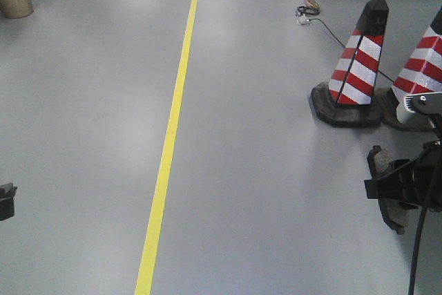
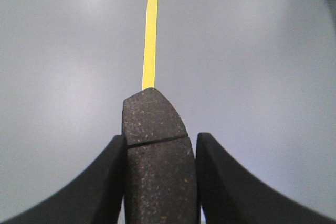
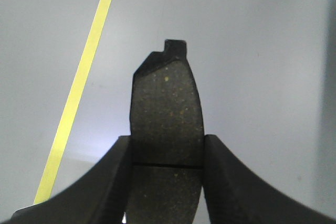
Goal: Move and align brake pads A on conveyor
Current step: 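Drive forward past the traffic cones toward the black conveyor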
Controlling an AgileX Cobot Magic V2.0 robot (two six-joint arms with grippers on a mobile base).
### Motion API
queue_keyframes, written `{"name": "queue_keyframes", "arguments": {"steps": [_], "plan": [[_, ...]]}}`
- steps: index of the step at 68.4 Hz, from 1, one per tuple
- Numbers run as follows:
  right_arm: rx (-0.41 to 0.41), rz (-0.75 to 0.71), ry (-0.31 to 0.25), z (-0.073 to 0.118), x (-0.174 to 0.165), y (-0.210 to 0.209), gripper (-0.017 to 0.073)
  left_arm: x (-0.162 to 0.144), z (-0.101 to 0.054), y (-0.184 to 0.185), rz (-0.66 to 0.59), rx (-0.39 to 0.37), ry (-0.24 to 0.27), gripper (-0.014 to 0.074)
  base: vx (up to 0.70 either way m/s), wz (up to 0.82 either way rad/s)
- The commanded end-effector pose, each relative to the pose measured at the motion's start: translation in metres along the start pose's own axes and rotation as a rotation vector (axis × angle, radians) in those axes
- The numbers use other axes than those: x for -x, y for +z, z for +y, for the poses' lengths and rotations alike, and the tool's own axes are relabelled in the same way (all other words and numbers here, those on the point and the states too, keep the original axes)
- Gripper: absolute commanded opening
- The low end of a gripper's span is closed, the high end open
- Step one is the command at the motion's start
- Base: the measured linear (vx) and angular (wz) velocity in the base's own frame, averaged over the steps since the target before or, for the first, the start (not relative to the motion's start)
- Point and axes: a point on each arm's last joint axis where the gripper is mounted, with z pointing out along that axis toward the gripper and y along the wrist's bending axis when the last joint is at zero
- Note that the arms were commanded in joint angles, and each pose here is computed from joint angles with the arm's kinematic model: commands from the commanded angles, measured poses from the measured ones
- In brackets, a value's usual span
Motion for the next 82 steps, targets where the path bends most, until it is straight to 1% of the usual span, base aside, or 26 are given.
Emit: {"name": "queue_keyframes", "arguments": {"steps": [1, 38, 82], "plan": [[-0.007, -0.111, -0.012, 0.0000, 0.0130, -0.0121, -0.0010, 0.0151, -0.0030, -0.0077, -0.117, -0.017, -0.005, 0.0177, 0.67, -0.01], [-0.007, -0.111, -0.012, 0.0000, 0.0130, -0.0121, -0.0010, 0.0151, -0.0030, -0.0076, -0.116, -0.017, -0.005, 0.0177, 0.66, -0.02], [-0.007, -0.111, -0.012, 0.0000, 0.0130, -0.0121, -0.0010, 0.0151, -0.0029, -0.0072, -0.115, -0.017, -0.005, 0.0177, 0.60, -0.12]]}}
